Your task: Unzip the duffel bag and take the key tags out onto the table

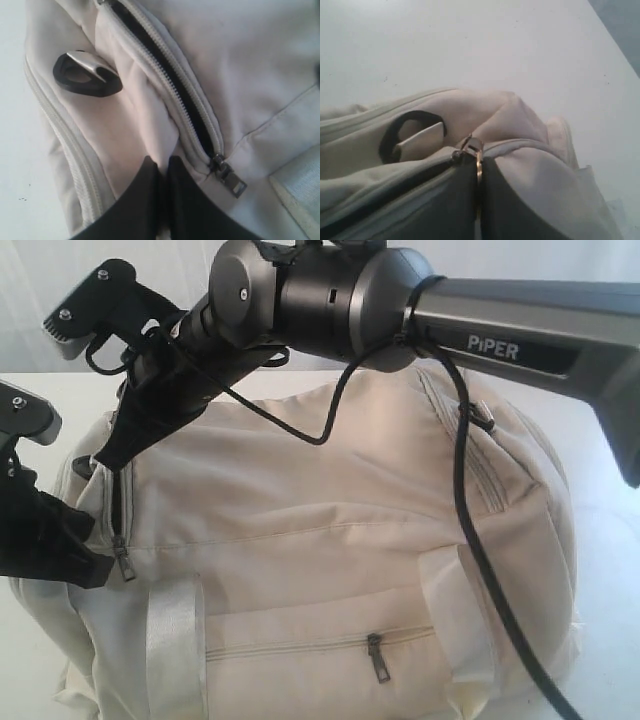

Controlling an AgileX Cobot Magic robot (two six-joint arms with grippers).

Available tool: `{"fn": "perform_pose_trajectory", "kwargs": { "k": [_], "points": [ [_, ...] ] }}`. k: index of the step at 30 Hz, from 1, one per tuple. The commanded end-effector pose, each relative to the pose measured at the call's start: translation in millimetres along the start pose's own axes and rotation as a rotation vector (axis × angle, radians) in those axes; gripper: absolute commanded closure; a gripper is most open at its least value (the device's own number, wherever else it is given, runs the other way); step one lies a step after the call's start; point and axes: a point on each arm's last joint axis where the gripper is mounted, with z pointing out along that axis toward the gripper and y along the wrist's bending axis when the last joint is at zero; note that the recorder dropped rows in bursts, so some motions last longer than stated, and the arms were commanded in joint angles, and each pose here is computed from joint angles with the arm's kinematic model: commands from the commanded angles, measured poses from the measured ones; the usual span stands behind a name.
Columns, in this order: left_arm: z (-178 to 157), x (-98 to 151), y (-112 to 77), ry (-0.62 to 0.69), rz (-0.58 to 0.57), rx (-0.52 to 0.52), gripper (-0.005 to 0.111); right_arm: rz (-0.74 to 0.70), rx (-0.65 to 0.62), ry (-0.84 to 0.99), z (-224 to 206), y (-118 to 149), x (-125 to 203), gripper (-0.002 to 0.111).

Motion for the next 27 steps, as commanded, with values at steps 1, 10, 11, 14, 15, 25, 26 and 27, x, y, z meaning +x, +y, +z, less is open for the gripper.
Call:
{"fn": "perform_pose_trajectory", "kwargs": {
  "k": [1, 10, 11, 14, 15, 25, 26, 27],
  "points": [
    [1, 6, 0.2, 0.043, -0.030, -0.003, 0.107, 0.039, 0.070, -0.037, 0, -25, 0, 0.108],
    [1, 6, -0.1, 0.041, -0.036, 0.000, 0.107, 0.068, 0.099, -0.037, 17, -46, 7, 0.108],
    [1, 6, -0.1, 0.041, -0.036, 0.000, 0.107, 0.069, 0.106, -0.043, 16, -49, 6, 0.108],
    [1, 6, -0.1, 0.041, -0.036, 0.000, 0.107, 0.091, 0.122, -0.053, 19, -57, 7, 0.108],
    [1, 6, -0.1, 0.041, -0.036, 0.000, 0.107, 0.106, 0.128, -0.053, 20, -61, 8, 0.108],
    [1, 6, -0.2, 0.040, -0.035, 0.001, 0.107, 0.200, 0.136, -0.017, 28, -84, 22, 0.108],
    [1, 6, -0.2, 0.040, -0.035, 0.001, 0.107, 0.203, 0.138, -0.014, 27, -86, 24, 0.108],
    [1, 6, -0.2, 0.040, -0.035, 0.001, 0.107, 0.207, 0.135, -0.008, 27, -87, 25, 0.108]
  ]
}}
